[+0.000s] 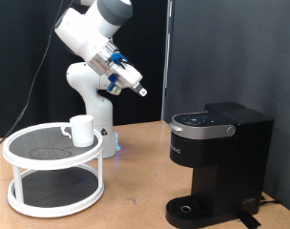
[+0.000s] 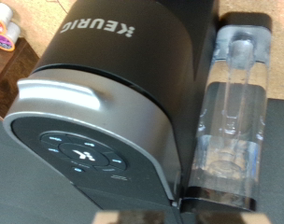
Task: Make a cup of coffee with the keurig machine
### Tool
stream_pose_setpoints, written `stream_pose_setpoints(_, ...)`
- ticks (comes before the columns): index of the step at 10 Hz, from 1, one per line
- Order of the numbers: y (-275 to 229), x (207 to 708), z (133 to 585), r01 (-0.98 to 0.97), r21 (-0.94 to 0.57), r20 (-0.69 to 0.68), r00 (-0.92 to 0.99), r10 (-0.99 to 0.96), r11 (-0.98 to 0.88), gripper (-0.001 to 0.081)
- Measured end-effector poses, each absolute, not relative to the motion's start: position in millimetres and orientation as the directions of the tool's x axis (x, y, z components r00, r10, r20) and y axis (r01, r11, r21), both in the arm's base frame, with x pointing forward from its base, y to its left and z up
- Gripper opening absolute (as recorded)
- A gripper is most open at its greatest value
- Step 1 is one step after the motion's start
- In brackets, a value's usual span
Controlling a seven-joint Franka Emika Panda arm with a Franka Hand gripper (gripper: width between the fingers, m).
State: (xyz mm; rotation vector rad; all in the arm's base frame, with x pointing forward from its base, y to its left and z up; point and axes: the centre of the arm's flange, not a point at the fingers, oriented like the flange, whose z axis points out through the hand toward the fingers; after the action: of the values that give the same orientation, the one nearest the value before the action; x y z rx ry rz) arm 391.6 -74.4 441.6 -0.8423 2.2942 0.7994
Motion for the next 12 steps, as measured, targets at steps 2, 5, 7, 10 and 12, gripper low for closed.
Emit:
stream_pose_setpoints(2, -101.4, 379.5, 441.6, -0.718, 0.334, -0.674, -0.635, -0.377, 0.611, 0.0000)
stream_pose_setpoints(5, -144.7, 355.1, 437.9, -0.710, 0.333, -0.655, -0.647, -0.390, 0.620, 0.0000)
stream_pose_setpoints(7, -165.4, 330.2, 441.4, -0.730, 0.443, -0.616, -0.670, -0.415, 0.521, 0.0000)
stream_pose_setpoints(10, -201.8, 307.6, 448.3, -0.726, 0.460, -0.619, -0.675, -0.402, 0.511, 0.0000)
stream_pose_setpoints(12, -204.8, 305.6, 448.5, -0.727, 0.452, -0.625, -0.671, -0.398, 0.516, 0.0000)
